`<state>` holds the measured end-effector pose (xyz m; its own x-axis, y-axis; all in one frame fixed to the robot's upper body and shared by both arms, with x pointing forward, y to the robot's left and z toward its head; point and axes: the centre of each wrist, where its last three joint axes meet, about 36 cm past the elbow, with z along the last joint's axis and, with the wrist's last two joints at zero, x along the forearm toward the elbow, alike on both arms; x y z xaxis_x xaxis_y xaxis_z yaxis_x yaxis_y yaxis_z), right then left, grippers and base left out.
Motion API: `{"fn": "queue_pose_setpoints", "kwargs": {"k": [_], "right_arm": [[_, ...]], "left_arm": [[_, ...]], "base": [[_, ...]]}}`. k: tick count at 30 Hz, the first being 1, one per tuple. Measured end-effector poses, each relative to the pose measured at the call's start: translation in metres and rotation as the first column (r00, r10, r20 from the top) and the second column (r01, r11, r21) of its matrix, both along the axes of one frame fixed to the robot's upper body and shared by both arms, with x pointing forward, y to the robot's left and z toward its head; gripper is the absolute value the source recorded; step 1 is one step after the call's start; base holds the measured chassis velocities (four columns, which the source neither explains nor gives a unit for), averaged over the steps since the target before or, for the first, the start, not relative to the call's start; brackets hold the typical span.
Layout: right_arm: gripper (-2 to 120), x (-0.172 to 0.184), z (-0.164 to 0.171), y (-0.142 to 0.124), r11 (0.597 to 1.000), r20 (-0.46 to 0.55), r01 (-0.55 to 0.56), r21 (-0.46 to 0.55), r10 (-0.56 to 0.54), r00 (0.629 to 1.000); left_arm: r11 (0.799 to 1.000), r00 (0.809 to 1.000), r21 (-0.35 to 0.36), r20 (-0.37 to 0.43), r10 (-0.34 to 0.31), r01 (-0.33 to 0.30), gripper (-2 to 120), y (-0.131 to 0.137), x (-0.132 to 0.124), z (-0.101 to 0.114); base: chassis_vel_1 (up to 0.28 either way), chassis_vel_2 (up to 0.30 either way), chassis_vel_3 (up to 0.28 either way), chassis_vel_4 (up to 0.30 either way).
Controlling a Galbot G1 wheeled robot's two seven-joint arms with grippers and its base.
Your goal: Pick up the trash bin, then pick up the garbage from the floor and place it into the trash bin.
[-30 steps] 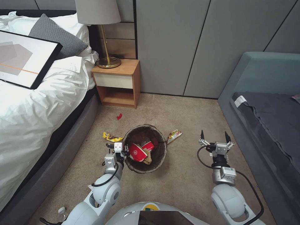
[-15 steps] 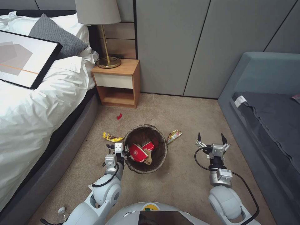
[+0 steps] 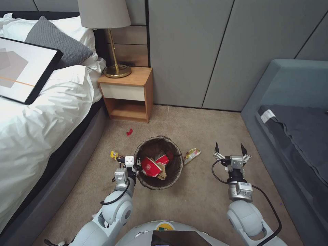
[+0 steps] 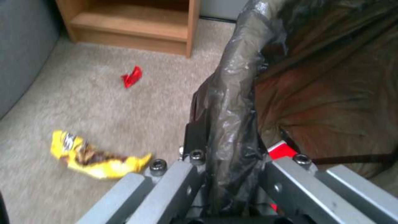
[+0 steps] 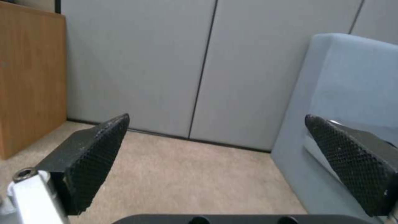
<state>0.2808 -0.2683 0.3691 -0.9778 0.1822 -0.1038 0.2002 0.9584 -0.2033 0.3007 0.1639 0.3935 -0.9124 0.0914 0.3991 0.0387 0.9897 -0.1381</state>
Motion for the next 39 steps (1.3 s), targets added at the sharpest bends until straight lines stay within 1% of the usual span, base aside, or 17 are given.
{"fn": "queue_pose_setpoints", "kwargs": {"k": [8, 16, 28, 32, 33, 36, 37, 39], "right_arm": [[100, 0.000, -0.002, 0.002, 1.000, -0.001, 0.002, 0.005, -0.002, 1.000], [100, 0.005, -0.001, 0.002, 1.000, 0.014, 0.017, 0.009, -0.017, 1.000], [100, 0.006, 0.010, -0.001, 1.000, -0.017, 0.005, 0.011, -0.004, 1.000], [100, 0.008, 0.015, -0.005, 1.000, -0.029, -0.014, 0.003, 0.015, 0.999], [100, 0.009, 0.017, -0.006, 1.000, -0.036, -0.018, 0.006, 0.018, 0.999], [100, 0.014, 0.021, -0.005, 0.998, -0.092, -0.018, 0.056, 0.023, 0.995], [100, 0.014, 0.021, -0.005, 0.998, -0.092, -0.018, 0.056, 0.023, 0.995], [100, 0.018, 0.023, -0.003, 0.994, -0.147, -0.007, 0.109, 0.023, 0.989]], "left_arm": [[1.000, 1.000, -0.002, -0.001, 0.001, -0.001, 2, 0.000, -0.001, 0.000], [1.000, 1.000, -0.003, 0.000, 0.003, -0.003, 2, -0.001, -0.001, 0.000], [1.000, 1.000, -0.003, -0.002, 0.004, -0.004, 2, -0.001, -0.002, 0.000], [1.000, 1.000, -0.002, -0.001, 0.005, -0.005, 2, 0.000, -0.002, 0.000], [1.000, 1.000, -0.002, 0.000, 0.005, -0.005, 2, 0.000, -0.002, 0.000], [1.000, 1.000, -0.002, -0.001, 0.006, -0.006, 2, -0.001, -0.002, -0.001], [1.000, 1.000, -0.002, -0.001, 0.006, -0.006, 2, -0.001, -0.002, -0.001], [1.000, 1.000, -0.002, -0.002, 0.005, -0.005, 2, -0.001, -0.002, -0.001]], "base": [[-0.178, 0.195, 0.194, -0.181], [-0.131, 0.125, 0.129, -0.126], [-0.005, 0.006, 0.004, -0.005], [0.000, 0.000, 0.000, 0.000], [0.000, 0.000, 0.000, 0.000], [0.000, 0.000, 0.000, 0.000], [0.000, 0.000, 0.000, 0.000], [0.000, 0.000, 0.000, 0.000]]}}
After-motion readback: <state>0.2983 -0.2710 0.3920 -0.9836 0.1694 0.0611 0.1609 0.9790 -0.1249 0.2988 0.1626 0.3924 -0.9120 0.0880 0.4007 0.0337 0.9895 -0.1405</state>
